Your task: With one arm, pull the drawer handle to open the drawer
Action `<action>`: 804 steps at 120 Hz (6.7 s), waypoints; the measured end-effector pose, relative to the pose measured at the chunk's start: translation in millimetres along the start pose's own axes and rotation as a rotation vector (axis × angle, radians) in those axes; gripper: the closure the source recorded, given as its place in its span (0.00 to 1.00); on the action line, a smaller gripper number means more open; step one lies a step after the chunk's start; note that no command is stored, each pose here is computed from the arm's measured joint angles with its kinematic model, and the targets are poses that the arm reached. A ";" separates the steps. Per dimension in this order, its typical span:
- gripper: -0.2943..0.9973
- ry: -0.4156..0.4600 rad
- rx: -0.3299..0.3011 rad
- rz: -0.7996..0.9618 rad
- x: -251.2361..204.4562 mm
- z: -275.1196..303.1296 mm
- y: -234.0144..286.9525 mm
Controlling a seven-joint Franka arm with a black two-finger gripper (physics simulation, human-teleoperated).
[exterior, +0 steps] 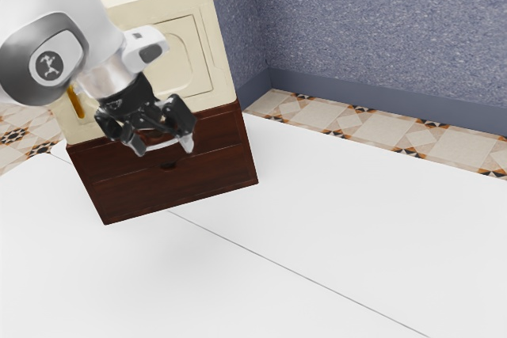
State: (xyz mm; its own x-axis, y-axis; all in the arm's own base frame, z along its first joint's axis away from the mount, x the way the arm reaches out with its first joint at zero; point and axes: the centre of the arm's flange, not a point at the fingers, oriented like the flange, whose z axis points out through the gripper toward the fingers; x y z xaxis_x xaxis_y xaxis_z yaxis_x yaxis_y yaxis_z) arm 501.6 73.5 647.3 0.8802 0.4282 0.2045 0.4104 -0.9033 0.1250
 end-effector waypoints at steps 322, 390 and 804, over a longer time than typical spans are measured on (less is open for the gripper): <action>0.23 0.025 0.460 0.699 63.4 89.0 -24.0; 0.23 0.018 0.453 0.767 59.5 101.5 -27.1; 0.63 0.094 0.403 0.792 -23.8 90.7 -19.5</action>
State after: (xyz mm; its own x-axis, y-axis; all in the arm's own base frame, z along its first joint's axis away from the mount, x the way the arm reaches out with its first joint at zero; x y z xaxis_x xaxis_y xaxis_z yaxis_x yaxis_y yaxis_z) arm 494.3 78.5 551.9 0.9251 -0.3411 0.1669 -0.2419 -0.8681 -0.4335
